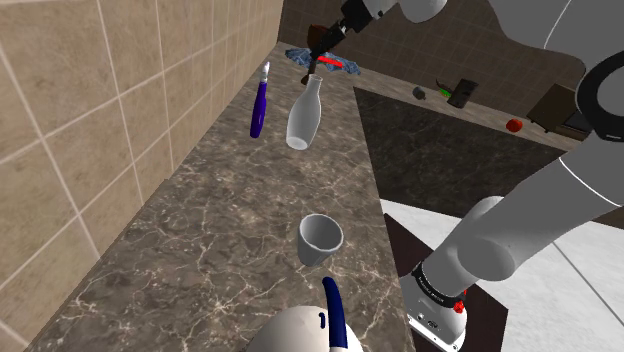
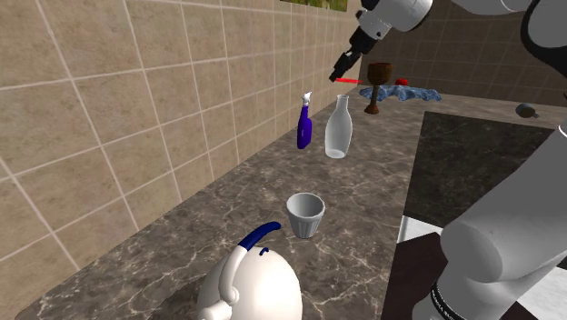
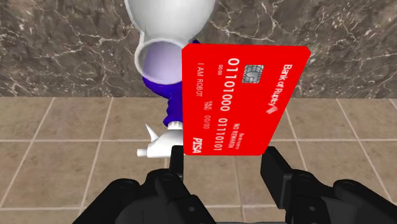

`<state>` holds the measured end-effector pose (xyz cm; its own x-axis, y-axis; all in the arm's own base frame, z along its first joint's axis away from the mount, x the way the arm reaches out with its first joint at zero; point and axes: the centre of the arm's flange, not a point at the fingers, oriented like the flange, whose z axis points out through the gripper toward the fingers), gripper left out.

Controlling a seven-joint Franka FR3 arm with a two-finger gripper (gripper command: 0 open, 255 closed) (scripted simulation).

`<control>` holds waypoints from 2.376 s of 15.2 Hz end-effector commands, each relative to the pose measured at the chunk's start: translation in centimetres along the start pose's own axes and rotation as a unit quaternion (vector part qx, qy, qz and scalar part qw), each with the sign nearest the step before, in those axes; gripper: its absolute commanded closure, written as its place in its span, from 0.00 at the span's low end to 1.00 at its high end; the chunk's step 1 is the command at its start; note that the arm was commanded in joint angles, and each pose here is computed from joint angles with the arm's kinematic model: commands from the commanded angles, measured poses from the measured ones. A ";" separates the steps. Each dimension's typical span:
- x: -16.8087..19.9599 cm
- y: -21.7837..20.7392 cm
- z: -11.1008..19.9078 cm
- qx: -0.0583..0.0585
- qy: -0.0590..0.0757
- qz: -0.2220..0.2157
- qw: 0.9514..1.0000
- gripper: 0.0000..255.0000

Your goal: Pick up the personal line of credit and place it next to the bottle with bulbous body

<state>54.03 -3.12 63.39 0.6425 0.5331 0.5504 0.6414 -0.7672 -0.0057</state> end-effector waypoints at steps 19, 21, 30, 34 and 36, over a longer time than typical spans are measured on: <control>-10.7 20.8 -6.3 0.000 0.000 -0.001 1.000 1.00; -11.2 20.8 -5.4 0.000 0.000 -0.001 1.000 1.00; -13.8 20.9 -1.4 0.000 0.000 -0.001 1.000 1.00; -15.0 20.9 0.3 0.000 0.000 -0.001 1.000 1.00; -15.6 20.9 1.2 0.000 0.000 -0.001 1.000 1.00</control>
<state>57.76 -26.98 54.12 0.6416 0.5343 0.5503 0.6426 -0.7662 -0.0054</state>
